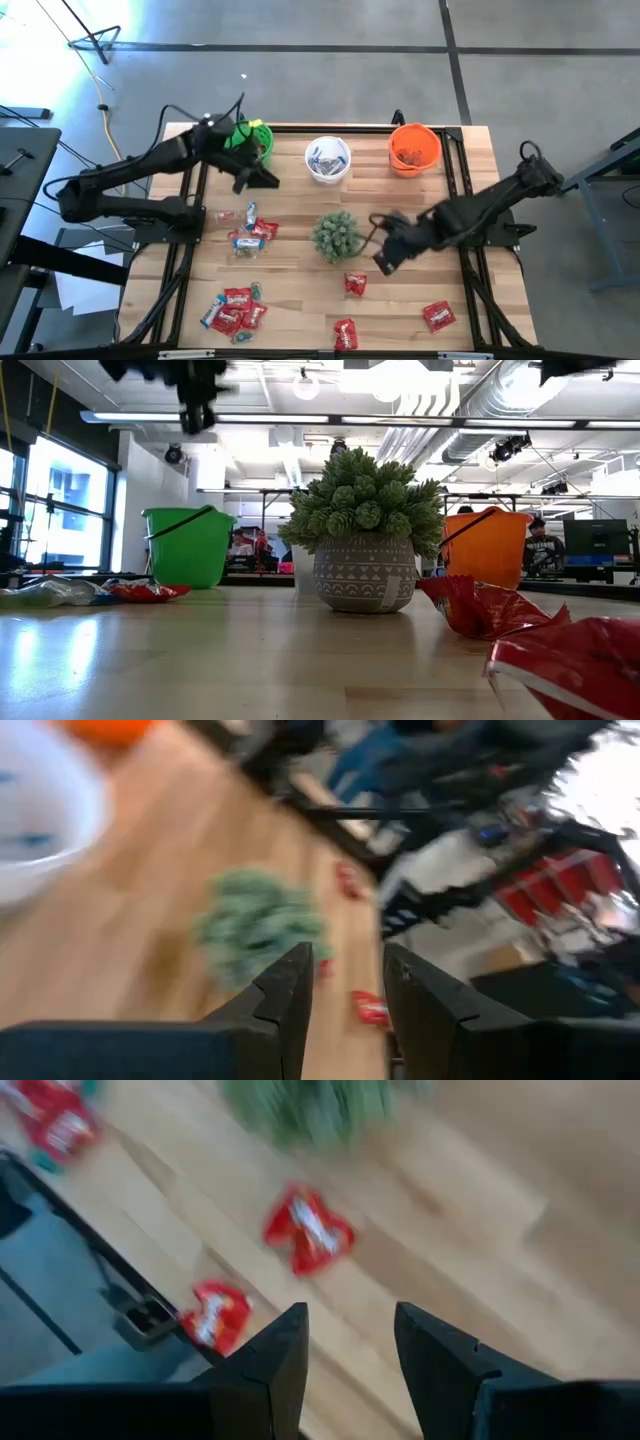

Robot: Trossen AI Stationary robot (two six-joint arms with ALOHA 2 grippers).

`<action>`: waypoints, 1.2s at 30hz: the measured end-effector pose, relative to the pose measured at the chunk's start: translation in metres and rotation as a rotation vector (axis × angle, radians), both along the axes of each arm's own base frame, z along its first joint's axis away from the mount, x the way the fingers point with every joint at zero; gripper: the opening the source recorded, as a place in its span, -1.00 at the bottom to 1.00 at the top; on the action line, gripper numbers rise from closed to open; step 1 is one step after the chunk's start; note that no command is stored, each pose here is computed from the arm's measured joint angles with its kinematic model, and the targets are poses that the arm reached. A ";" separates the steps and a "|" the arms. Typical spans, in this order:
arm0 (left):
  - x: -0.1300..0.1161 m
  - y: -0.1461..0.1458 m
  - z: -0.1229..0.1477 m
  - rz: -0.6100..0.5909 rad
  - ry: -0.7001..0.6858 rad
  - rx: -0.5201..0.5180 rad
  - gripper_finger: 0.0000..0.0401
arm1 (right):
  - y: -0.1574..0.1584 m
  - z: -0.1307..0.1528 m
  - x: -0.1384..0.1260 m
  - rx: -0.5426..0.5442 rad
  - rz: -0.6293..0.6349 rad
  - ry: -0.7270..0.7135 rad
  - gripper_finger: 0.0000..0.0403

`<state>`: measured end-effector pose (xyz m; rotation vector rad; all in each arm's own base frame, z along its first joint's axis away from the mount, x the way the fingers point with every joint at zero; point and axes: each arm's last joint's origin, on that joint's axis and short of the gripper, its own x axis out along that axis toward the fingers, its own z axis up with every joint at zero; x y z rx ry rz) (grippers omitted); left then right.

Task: Sort candy
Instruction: Put the red candy into the green bucket

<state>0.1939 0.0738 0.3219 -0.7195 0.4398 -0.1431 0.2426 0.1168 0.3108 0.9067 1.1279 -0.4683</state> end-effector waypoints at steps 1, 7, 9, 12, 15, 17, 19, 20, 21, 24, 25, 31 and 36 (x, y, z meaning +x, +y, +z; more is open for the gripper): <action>0.002 -0.008 0.005 -0.011 -0.032 0.010 -0.45 | 0.005 -0.011 -0.002 0.025 -0.016 0.021 -0.29; 0.000 -0.039 0.025 -0.019 -0.153 0.017 -0.45 | 0.035 -0.067 -0.016 0.207 -0.099 0.077 -0.29; -0.001 -0.045 0.027 -0.045 -0.166 0.016 -0.45 | 0.043 -0.081 -0.027 0.261 -0.131 0.151 -0.29; -0.002 -0.052 0.028 -0.074 -0.168 0.002 -0.45 | 0.055 -0.098 -0.048 0.303 -0.187 0.293 -0.29; -0.002 -0.056 0.028 -0.095 -0.165 -0.005 -0.45 | 0.068 -0.110 -0.068 0.354 -0.267 0.408 -0.29; -0.002 -0.059 0.028 -0.108 -0.166 -0.005 -0.45 | 0.078 -0.117 -0.079 0.398 -0.326 0.444 -0.29; -0.002 -0.061 0.028 -0.120 -0.167 -0.006 -0.45 | 0.086 -0.122 -0.088 0.439 -0.373 0.465 -0.29; -0.001 -0.062 0.028 -0.126 -0.166 -0.006 -0.45 | 0.089 -0.124 -0.092 0.447 -0.370 0.473 -0.29; -0.001 -0.064 0.028 -0.132 -0.166 -0.006 -0.45 | 0.092 -0.126 -0.095 0.443 -0.359 0.485 -0.29; -0.001 -0.067 0.028 -0.151 -0.170 0.000 -0.45 | 0.094 -0.133 -0.094 0.422 -0.363 0.524 -0.29; -0.001 -0.068 0.028 -0.157 -0.170 0.000 -0.45 | 0.094 -0.137 -0.092 0.416 -0.372 0.526 -0.29; -0.001 -0.075 0.028 -0.195 -0.170 -0.003 -0.45 | 0.099 -0.160 -0.089 0.342 -0.393 0.592 -0.29; -0.001 -0.078 0.028 -0.211 -0.172 -0.001 -0.45 | 0.102 -0.173 -0.093 0.270 -0.394 0.636 -0.29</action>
